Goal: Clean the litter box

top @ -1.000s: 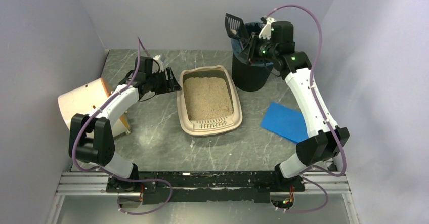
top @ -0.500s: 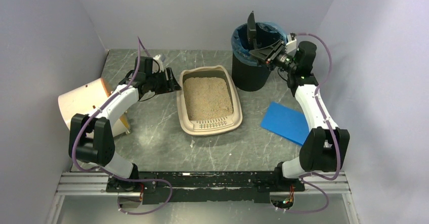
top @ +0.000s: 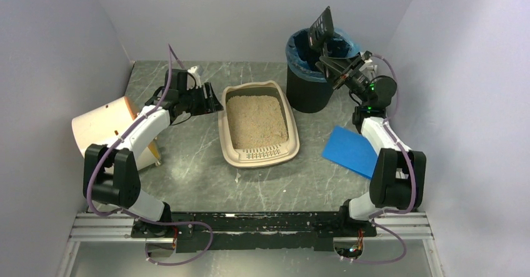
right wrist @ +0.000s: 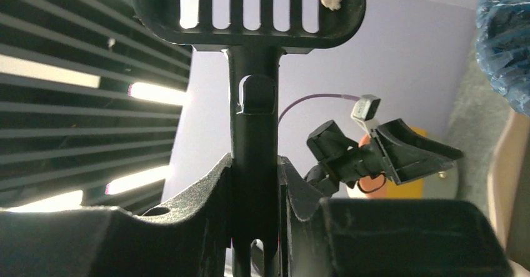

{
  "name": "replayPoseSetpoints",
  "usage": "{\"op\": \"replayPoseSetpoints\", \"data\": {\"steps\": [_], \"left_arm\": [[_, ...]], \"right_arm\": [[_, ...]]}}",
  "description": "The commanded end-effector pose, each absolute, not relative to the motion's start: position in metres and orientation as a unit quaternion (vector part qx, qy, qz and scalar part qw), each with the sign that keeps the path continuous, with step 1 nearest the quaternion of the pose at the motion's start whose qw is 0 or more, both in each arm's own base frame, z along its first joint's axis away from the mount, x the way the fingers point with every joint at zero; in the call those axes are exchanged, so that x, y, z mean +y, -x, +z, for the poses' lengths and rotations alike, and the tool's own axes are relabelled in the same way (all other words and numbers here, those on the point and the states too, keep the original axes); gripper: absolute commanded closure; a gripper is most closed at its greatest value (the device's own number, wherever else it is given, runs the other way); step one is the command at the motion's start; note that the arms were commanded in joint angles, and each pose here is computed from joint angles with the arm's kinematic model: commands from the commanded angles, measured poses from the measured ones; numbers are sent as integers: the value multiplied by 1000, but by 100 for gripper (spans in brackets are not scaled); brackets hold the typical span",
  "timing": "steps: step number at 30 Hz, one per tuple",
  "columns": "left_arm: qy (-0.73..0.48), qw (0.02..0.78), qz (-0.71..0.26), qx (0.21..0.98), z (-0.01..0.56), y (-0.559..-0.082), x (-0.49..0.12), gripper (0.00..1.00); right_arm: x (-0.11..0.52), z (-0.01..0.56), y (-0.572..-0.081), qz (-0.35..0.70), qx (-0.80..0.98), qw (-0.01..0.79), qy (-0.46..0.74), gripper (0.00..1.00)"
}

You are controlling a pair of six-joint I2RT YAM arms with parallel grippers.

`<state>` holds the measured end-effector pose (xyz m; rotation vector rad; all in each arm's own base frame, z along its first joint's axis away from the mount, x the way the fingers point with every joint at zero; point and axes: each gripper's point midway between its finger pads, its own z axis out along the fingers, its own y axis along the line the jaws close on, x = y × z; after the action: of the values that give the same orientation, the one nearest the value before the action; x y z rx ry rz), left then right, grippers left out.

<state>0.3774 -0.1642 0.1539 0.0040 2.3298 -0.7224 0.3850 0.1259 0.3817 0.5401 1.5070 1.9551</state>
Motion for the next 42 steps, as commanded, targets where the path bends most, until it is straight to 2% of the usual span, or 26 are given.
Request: {"op": "replayPoseSetpoints", "data": {"steps": [1,9,20,30,42], "left_arm": [[-4,354,-269,896,158,-377,-158,35],[-4,354,-268,896,158,-377,-158,35],[-2,359,-267,894,160,-377,-157,35],[1,368,-267,891,166,-377,-156,35],[17,420,-246,873,191,-379,-144,32]], "right_arm": [[116,404,-370,797,500,277,-196,100],[105,394,-371,825,453,240,-240,100],[110,397,-371,803,484,266,-222,100],[134,374,-379,652,649,362,-151,100],[187,302,-345,421,818,390,-26,100]]}}
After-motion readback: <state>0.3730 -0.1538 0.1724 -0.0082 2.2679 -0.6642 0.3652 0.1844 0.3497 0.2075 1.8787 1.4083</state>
